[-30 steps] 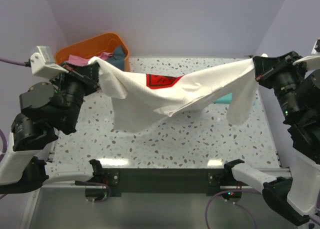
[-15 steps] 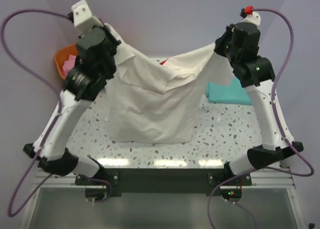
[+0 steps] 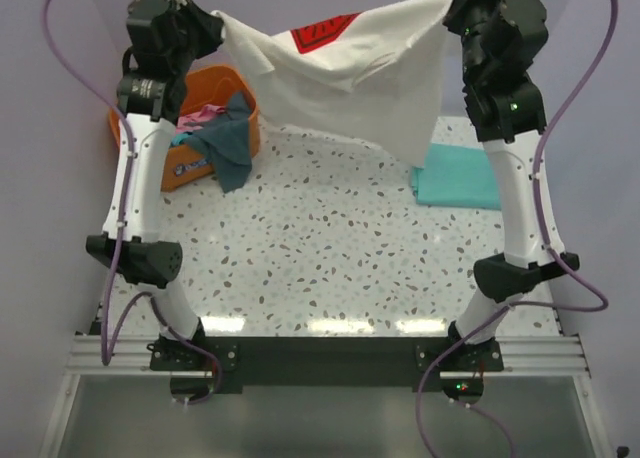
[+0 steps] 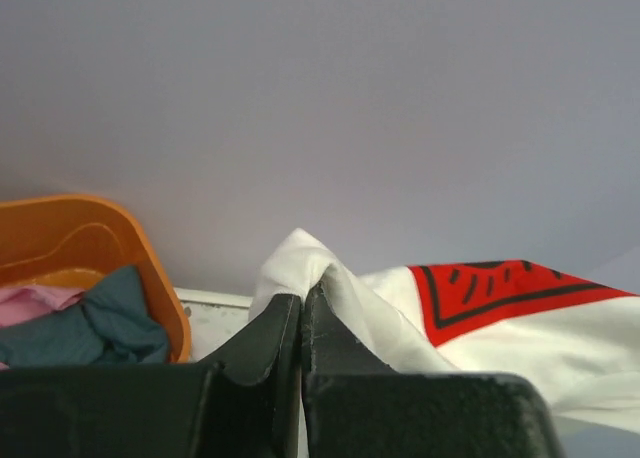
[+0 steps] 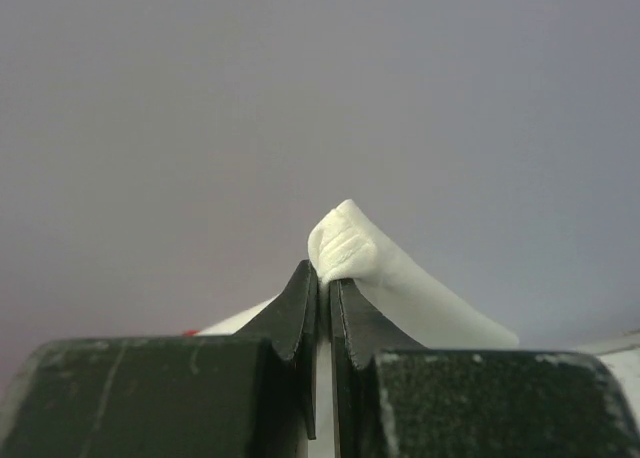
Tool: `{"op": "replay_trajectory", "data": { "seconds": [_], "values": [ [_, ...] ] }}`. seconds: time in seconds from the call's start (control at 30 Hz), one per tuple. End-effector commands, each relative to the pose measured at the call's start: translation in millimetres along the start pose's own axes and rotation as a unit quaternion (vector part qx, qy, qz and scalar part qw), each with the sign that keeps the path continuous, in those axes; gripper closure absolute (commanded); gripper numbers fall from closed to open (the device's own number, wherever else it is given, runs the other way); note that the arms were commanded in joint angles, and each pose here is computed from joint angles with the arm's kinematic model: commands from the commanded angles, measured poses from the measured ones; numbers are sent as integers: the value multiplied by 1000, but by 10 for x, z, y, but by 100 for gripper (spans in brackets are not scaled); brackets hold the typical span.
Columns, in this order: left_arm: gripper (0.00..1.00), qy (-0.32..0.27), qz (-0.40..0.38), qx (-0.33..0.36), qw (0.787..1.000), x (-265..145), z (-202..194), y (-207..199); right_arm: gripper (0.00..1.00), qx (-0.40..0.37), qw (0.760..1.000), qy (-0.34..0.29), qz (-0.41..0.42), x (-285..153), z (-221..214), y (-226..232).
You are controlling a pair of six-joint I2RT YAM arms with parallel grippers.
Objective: Fold and stack the t-shirts
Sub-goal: Flatten the tshirt out
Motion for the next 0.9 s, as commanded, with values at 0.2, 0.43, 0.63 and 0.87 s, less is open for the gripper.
{"op": "replay_trajectory", "data": {
  "seconds": [0.2, 0.43, 0.63, 0.87],
  "values": [
    [100, 79, 6, -60, 995, -1337, -710, 255, 100, 11, 996, 63, -61, -1366, -63, -696],
    [100, 258, 156, -141, 943, -2301, -2260, 989, 100, 105, 913, 374, -125, -2643, -1825, -1453],
    [33, 395, 224, -141, 879, -2895, -3025, 1330, 62, 38, 813, 531, -234, -3450, -2452, -1998],
    [0, 379, 257, -124, 880, -3015, -2789, 1304, 1, 12, 833, 506, -223, -3382, -2243, -1968]
  ]
}}
Point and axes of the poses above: each gripper's point midway between its finger pads, its own x axis out along the fingers, its own y axis along the line the jaws close on, z = x × y, the point moved 9 cm from there along -x, back along the fingers, and after that the axes turned 4 degrees about x, right-handed, at the moved point
